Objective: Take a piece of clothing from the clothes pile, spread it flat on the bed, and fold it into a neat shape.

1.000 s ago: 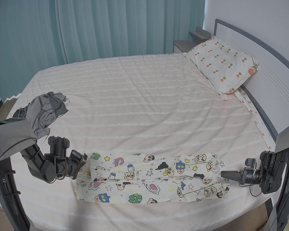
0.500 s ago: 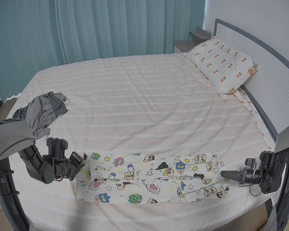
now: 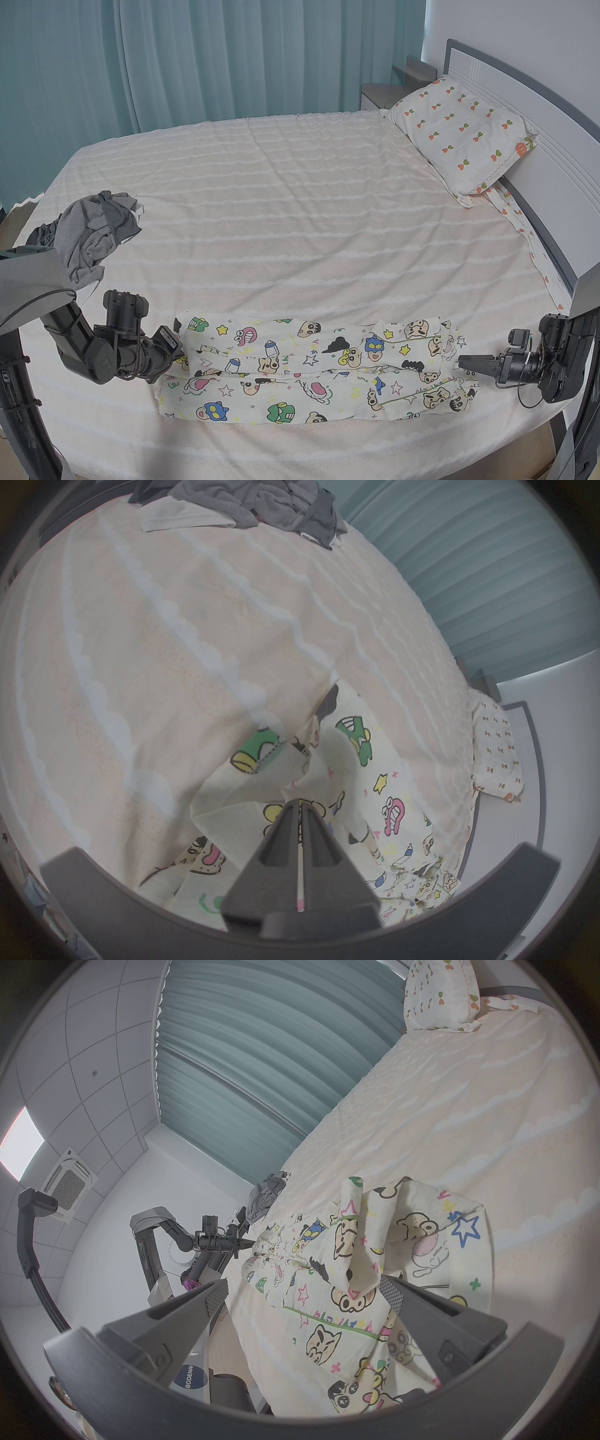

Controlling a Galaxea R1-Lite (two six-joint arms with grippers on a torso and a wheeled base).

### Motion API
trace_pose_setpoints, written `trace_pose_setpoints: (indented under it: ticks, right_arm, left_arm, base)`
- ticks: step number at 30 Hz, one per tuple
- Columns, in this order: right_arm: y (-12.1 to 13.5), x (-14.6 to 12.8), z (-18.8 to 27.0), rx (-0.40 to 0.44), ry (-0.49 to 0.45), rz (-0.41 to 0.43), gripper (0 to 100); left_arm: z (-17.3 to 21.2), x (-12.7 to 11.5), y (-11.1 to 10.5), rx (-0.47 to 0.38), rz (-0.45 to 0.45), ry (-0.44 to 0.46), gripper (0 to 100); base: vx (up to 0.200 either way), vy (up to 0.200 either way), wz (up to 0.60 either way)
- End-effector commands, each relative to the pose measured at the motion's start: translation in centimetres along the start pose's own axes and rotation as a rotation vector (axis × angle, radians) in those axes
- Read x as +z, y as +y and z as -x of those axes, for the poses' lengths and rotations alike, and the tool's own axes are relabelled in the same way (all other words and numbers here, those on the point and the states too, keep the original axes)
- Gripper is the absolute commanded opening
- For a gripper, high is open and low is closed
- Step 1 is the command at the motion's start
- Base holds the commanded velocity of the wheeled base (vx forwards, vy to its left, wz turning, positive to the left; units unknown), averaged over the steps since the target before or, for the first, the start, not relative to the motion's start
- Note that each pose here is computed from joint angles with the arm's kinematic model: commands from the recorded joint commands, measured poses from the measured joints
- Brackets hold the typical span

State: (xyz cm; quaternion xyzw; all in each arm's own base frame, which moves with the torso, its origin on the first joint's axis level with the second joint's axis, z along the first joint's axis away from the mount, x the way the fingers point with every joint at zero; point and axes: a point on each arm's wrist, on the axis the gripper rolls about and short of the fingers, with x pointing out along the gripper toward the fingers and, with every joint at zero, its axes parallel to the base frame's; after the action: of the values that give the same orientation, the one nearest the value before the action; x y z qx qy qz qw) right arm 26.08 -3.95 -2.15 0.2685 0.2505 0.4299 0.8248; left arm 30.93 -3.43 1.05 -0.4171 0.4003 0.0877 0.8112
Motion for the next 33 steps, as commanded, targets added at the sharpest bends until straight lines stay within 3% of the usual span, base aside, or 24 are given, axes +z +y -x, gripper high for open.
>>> trace_pose_setpoints:
  ticks: [1, 20, 23, 25, 29, 33]
  right_arm:
    - [0.0, 0.1, 0.0, 0.001, -0.003, 0.009, 100]
    - [0.0, 0.0, 0.0, 0.001, -0.001, 0.013, 100]
    - [0.0, -0.1, 0.0, 0.001, -0.001, 0.02, 100]
    - [0.0, -0.1, 0.0, 0.001, 0.0, 0.018, 100]
    - [0.0, -0.1, 0.0, 0.001, 0.0, 0.018, 100]
    - [0.0, -0.1, 0.0, 0.0, 0.0, 0.017, 100]
  left_arm:
    - [-0.8, 0.1, -0.1, 0.002, -0.003, -0.001, 0]
    - [-1.3, -0.7, -1.6, -0.036, -0.035, 0.017, 0]
    - [-2.1, 0.6, -1.0, 0.008, -0.019, -0.048, 0]
    - [-2.1, 0.9, -0.8, 0.021, -0.043, -0.059, 0]
    - [-2.0, 1.3, 0.2, 0.122, -0.131, -0.104, 0]
    - [-1.9, 1.4, 0.1, 0.141, -0.145, -0.12, 0]
  base:
    - [0.0, 0.0, 0.0]
    - [0.0, 0.0, 0.0]
    - [0.0, 0.0, 0.0]
    - [0.0, 0.0, 0.0]
    - [0.0, 0.0, 0.0]
    - [0.0, 0.0, 0.0]
